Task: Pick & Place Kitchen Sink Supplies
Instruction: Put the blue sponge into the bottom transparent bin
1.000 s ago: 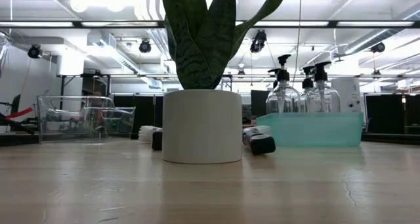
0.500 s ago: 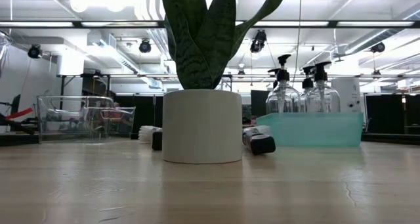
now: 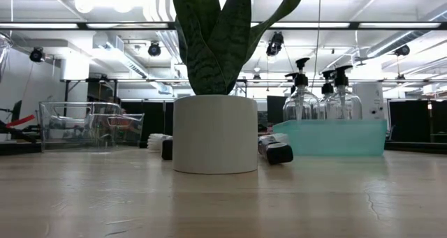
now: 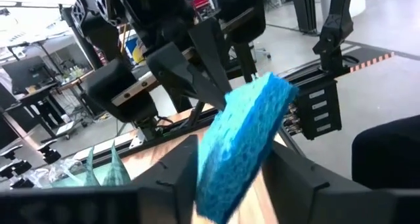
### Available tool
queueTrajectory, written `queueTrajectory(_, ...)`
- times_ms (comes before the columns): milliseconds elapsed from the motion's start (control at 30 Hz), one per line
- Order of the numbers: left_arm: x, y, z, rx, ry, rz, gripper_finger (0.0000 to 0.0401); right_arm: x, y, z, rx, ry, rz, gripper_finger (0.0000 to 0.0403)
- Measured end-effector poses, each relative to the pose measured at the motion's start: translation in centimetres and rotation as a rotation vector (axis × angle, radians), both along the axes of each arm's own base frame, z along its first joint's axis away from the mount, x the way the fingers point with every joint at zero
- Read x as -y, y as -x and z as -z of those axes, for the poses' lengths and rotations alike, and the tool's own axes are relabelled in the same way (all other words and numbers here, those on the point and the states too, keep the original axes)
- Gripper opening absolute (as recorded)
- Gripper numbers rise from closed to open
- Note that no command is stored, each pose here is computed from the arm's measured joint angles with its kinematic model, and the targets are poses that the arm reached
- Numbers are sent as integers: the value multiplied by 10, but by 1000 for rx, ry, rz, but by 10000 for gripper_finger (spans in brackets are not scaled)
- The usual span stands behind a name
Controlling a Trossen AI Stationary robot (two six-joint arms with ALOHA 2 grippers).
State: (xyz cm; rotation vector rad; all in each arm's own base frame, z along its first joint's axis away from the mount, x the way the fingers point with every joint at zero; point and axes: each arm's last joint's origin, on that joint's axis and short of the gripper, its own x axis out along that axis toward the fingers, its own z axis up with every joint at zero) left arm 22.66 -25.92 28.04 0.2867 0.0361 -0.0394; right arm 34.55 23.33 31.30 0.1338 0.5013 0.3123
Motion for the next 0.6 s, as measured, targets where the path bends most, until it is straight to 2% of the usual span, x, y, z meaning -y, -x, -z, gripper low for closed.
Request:
queueTrajectory(333,1,1,1,-5,4,11,13,2,-1,0,19,49,-19,11)
queueTrajectory(467,2,8,-1,-21,27,24,16,3,-2,2,19,50,-14,16)
queueTrajectory(600,-3,23,-10,-75,131,41,28,2,1,7,-8,69,-21,42)
